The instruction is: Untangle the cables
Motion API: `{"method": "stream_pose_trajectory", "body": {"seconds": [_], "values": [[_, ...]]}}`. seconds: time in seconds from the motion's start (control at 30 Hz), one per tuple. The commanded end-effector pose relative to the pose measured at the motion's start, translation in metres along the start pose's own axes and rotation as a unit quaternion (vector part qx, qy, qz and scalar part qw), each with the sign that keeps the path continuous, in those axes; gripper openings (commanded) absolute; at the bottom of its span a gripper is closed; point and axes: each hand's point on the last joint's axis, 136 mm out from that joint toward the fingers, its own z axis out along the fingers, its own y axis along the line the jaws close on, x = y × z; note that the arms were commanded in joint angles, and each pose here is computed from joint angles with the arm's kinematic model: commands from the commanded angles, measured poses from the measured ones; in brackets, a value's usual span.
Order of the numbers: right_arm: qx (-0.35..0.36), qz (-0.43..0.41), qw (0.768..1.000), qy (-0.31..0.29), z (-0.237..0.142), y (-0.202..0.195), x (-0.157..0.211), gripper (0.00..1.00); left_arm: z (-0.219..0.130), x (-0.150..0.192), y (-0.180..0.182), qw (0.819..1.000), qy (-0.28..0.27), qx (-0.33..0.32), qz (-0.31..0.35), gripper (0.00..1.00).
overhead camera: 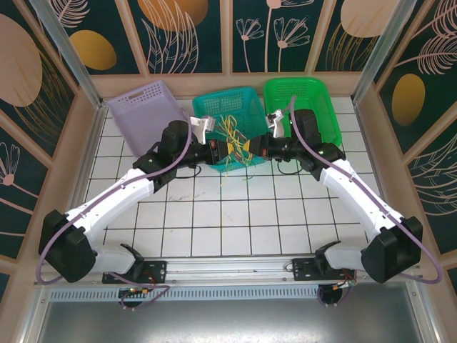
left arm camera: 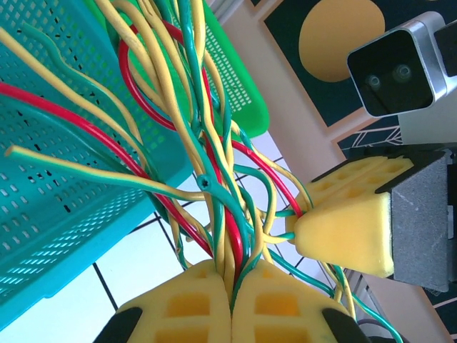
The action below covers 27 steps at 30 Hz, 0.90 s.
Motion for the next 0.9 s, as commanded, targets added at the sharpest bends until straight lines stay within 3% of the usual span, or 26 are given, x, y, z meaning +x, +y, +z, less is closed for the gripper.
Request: {"method": "stream_pose_trajectory", "body": {"seconds": [0.0,0.27,0.3,0.4,0.47,0.67,0.8,0.87], "values": [[0.064,0.0,0.996,-0.055,-0.02,-0.023,-0.017,0.0,-0.018,-0.013,0.037,0.995,-0.028,-0.092,-0.007,0.0],[0.066,-0.01,0.997,-0.039,-0.015,-0.022,-0.008,0.0,-0.029,-0.019,0.064,0.983,-0.044,-0.181,-0.011,0.01],[0.068,-0.015,0.997,-0.034,-0.013,-0.02,-0.006,0.0,-0.029,-0.021,0.061,0.984,-0.045,-0.173,-0.01,0.06],[0.06,-0.025,0.998,-0.022,-0.009,-0.014,0.002,0.0,-0.023,-0.02,0.041,0.992,-0.041,-0.115,-0.012,0.33],[0.052,-0.029,0.998,-0.024,-0.008,-0.009,0.003,0.0,-0.021,-0.019,0.033,0.995,-0.04,-0.089,-0.019,0.44],[0.042,-0.024,0.998,-0.036,-0.007,-0.003,0.004,0.0,-0.031,-0.026,0.015,0.996,-0.067,-0.048,-0.043,0.55],[0.018,-0.013,0.999,-0.024,-0.002,0.0,0.012,0.0,-0.025,-0.026,0.002,0.995,-0.068,0.006,-0.073,0.56],[0.027,-0.006,0.999,-0.023,-0.004,-0.004,0.015,0.0,-0.024,-0.026,0.004,0.994,-0.069,0.0,-0.079,0.53]]}}
